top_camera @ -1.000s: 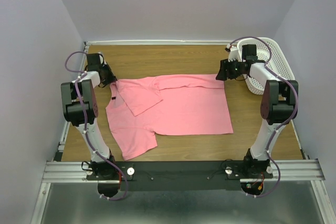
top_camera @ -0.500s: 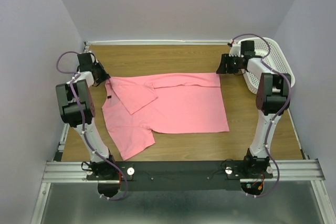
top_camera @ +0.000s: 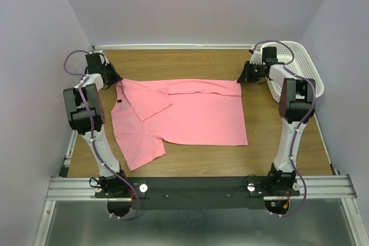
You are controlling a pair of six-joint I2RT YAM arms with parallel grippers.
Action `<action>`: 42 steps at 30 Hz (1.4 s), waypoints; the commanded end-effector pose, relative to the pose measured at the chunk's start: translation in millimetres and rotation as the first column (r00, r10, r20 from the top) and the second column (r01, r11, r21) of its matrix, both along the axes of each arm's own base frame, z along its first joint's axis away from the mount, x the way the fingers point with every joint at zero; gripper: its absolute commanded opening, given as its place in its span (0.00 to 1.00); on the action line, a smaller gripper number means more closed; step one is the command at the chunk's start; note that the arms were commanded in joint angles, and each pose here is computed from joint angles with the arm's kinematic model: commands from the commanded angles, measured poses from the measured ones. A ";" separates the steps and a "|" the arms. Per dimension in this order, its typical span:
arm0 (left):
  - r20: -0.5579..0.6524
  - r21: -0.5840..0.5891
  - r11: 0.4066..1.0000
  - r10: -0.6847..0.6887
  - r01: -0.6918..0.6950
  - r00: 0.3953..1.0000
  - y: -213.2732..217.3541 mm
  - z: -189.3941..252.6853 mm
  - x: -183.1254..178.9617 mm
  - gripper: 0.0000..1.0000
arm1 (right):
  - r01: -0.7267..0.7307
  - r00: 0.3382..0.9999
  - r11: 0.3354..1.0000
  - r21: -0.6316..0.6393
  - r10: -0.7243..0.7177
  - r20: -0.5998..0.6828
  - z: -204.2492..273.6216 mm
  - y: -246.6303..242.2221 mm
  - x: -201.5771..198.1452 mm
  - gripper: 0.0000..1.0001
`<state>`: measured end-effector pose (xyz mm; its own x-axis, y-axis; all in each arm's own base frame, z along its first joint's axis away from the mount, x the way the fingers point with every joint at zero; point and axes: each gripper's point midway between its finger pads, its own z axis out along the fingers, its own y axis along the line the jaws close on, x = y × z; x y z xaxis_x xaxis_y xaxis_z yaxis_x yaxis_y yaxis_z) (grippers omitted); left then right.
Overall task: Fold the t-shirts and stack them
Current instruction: Fold the tshirt
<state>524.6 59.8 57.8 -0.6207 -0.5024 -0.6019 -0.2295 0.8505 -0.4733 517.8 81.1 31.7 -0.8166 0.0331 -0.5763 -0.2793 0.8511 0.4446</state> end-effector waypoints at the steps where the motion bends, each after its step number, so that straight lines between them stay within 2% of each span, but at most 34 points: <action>1: 0.004 0.001 1.000 -0.026 0.026 1.000 1.1 -2.1 7.1 0.00 | -0.002 0.999 1.000 0.017 0.002 -0.034 -11.2 1.4 -4.9 0.03; 2: -0.001 0.002 1.000 -0.026 0.026 1.000 0.9 -3.5 7.4 0.00 | 0.009 1.000 1.000 -0.003 -0.009 -0.025 -9.8 -2.2 -2.5 0.01; 6: -0.018 0.031 0.999 0.021 -0.020 1.000 14.5 -5.6 9.3 0.00 | 0.084 0.996 0.990 -0.109 -0.080 0.038 3.3 -24.3 17.2 0.01; 8: -0.015 0.041 0.998 0.038 -0.038 0.999 20.3 -3.5 12.1 0.00 | 0.077 0.995 0.986 -0.148 -0.065 0.079 9.0 -30.6 26.4 0.01; 22: 0.030 0.025 0.999 0.034 -0.035 0.999 24.4 4.0 38.9 0.01 | 0.098 0.987 0.987 -0.130 -0.079 0.142 17.1 -30.1 66.8 0.02; 23: 0.039 0.020 0.999 0.032 -0.033 0.999 25.0 6.5 43.0 0.04 | 0.098 0.986 0.987 -0.131 -0.078 0.148 18.0 -30.2 69.8 0.07; 25: 0.056 0.018 0.999 0.035 -0.036 0.998 24.9 13.0 46.7 0.18 | 0.097 0.981 0.986 -0.132 -0.073 0.180 28.8 -29.8 78.1 0.16; 26: 0.089 0.030 0.999 0.040 -0.043 0.995 27.6 26.7 49.7 0.31 | 0.099 0.979 0.986 -0.135 -0.073 0.190 33.8 -29.7 80.0 0.28; 28: 0.125 0.050 0.997 0.055 -0.061 0.991 30.7 44.3 51.4 0.41 | 0.089 0.973 0.986 -0.144 -0.055 0.223 46.8 -27.7 83.4 0.41; 29: 0.172 0.082 0.992 0.079 -0.094 0.982 38.2 69.5 52.0 0.46 | 0.086 0.966 0.985 -0.149 -0.046 0.253 62.3 -26.5 84.5 0.49; 31: 0.216 0.125 0.983 0.104 -0.133 0.971 45.6 95.8 49.7 0.48 | 0.068 0.958 0.983 -0.169 -0.016 0.287 77.4 -22.5 83.0 0.52; 33: 0.296 0.185 0.959 0.155 -0.215 0.942 58.8 142.5 38.4 0.55 | 0.027 0.942 0.982 -0.185 0.037 0.332 101.9 -16.1 74.7 0.60; 34: 0.299 0.199 0.951 0.169 -0.235 0.939 61.5 143.9 26.8 0.57 | -0.003 0.936 0.983 -0.186 0.068 0.345 109.1 -11.4 69.0 0.61; 35: 0.371 0.202 0.947 0.163 -0.251 0.914 57.5 182.3 13.6 0.62 | -0.043 0.928 0.982 -0.184 0.107 0.357 115.0 -6.8 61.2 0.66; 36: 0.419 0.199 0.945 0.156 -0.258 0.894 54.0 199.2 6.7 0.66 | -0.159 0.906 0.978 -0.139 0.200 0.372 130.8 10.8 35.4 0.68; 37: 0.497 0.169 0.958 0.119 -0.230 0.859 32.7 231.0 -35.2 0.84 | -0.588 0.645 0.779 -0.217 0.613 0.456 137.5 65.0 -54.0 0.70; 38: 0.462 0.161 0.966 0.107 -0.202 0.881 27.3 211.0 -39.6 0.84 | -0.591 0.641 0.777 -0.218 0.616 0.457 137.6 65.5 -54.9 0.70; 39: 0.511 0.119 0.972 0.114 -0.202 0.852 19.4 236.1 -57.2 0.95 | -0.735 0.575 0.657 -0.168 0.736 0.357 108.8 94.3 -120.3 0.70; 40: 0.524 0.090 0.978 0.114 -0.188 0.844 13.9 239.3 -67.9 0.98 | -0.777 0.523 0.596 -0.203 0.791 0.318 90.5 85.7 -147.7 0.70; 41: 0.501 0.058 0.987 0.102 -0.152 0.859 3.2 222.3 -81.3 0.97 | -0.846 0.295 0.410 -0.340 0.892 0.342 96.9 115.7 -186.0 0.70; 42: 0.535 0.034 0.997 0.040 -0.068 0.844 -14.9 238.7 -95.4 0.98 | -0.855 0.199 0.325 -0.403 0.925 0.325 87.8 129.4 -206.3 0.70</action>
